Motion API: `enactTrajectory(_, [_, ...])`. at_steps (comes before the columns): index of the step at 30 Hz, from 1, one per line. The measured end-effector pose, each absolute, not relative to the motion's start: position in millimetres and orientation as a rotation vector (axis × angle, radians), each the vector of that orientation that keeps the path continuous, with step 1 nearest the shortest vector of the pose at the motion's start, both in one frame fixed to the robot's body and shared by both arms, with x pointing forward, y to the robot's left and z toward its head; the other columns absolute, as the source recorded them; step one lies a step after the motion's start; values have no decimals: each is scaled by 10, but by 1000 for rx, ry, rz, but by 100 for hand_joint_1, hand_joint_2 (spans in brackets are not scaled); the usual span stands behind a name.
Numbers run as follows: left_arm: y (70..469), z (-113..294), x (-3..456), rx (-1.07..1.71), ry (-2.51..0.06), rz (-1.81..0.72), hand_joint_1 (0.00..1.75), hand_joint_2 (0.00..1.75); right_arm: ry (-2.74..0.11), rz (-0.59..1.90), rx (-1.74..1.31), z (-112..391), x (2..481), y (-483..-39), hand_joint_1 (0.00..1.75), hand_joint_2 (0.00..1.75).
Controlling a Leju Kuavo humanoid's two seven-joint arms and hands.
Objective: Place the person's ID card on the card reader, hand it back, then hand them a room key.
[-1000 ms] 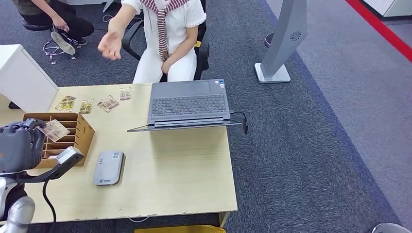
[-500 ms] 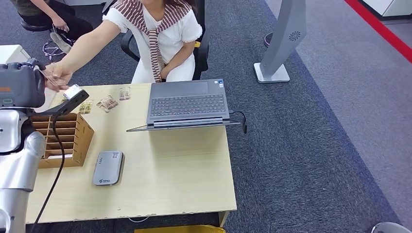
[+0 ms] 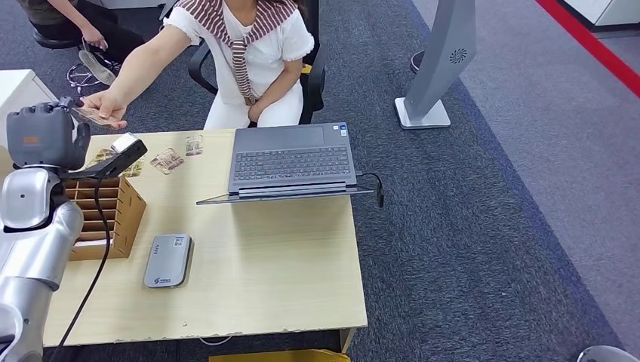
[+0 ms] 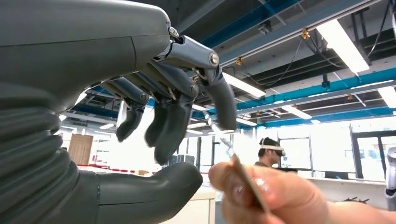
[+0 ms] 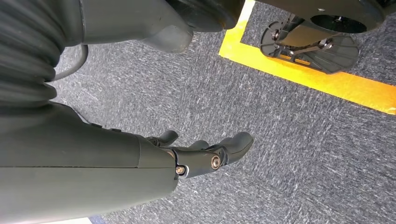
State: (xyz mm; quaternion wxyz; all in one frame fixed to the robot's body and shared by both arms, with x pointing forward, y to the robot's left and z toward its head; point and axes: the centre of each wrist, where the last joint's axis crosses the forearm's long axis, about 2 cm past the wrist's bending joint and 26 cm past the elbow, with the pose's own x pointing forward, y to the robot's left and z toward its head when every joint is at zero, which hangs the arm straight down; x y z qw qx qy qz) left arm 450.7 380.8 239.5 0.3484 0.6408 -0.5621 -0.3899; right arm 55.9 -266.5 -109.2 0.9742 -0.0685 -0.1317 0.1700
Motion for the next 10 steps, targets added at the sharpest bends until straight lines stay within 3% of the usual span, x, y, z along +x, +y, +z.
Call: enactTrajectory(10, [3847, 2297, 4495, 1645, -1420, -1016, 0, 175, -265, 343, -139, -1092, 551, -2660, 0, 175])
